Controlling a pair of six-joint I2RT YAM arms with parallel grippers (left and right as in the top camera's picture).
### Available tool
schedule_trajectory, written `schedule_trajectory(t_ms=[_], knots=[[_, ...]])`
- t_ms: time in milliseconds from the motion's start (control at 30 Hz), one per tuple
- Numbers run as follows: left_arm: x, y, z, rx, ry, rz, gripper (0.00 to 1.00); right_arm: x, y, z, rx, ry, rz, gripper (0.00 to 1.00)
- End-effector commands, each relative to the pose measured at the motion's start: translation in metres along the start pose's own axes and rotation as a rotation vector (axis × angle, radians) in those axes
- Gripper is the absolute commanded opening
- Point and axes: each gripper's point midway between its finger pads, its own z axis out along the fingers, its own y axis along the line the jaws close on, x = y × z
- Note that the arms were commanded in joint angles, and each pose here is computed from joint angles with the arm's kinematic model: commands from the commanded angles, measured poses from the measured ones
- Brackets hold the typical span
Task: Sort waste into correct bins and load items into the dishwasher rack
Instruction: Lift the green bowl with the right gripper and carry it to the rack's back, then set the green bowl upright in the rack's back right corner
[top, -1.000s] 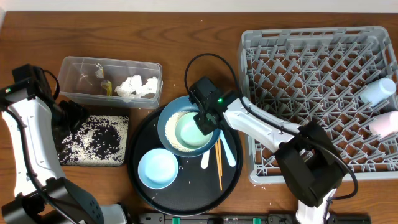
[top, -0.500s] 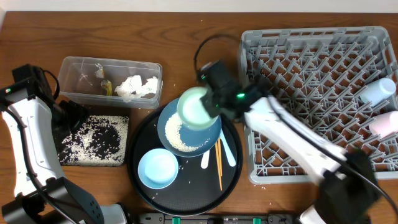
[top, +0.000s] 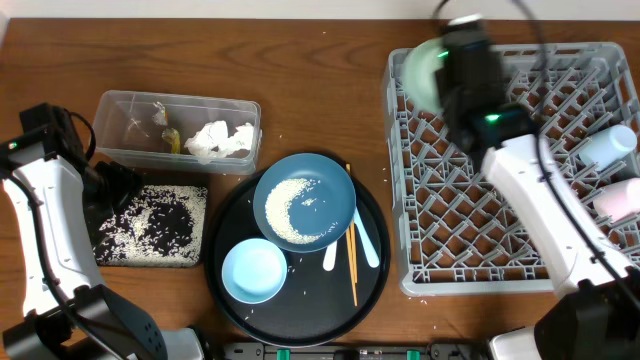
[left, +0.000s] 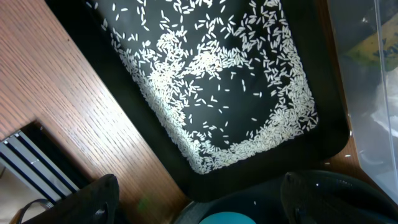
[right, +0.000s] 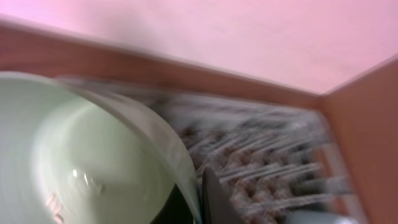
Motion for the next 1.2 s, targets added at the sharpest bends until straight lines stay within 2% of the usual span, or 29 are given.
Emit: schedule_trajectory(t_ms=[0,100,267,467,800,1167], knots=[[0.000,0.001,-0.005,0.004,-0.014,0.005,0.84,-0.003,-0.057,0.013,0.166,0.000,-0.036,0.01],[0.000,0.001,-0.005,0.004,-0.014,0.005,0.84,-0.002,-0.096,0.026,0.250,-0.002,-0.026,0.01],[0.000,0.001,-0.005,0.004,-0.014,0.005,0.84,0.019,-0.177,0.049,0.498,0.063,-0.047,0.01],[0.000,0.001,-0.005,0.004,-0.015,0.005,0.84,0.040,-0.233,0.074,0.696,0.139,-0.153,0.01],[0.000,0.001,-0.005,0.003,-0.014,0.005,0.84,0.080,-0.269,0.117,0.831,0.252,-0.316,0.01],[0.000,0.001,-0.005,0.004,-0.014,0.005,0.85,0.110,-0.246,0.155,0.786,0.302,-0.395,0.01]])
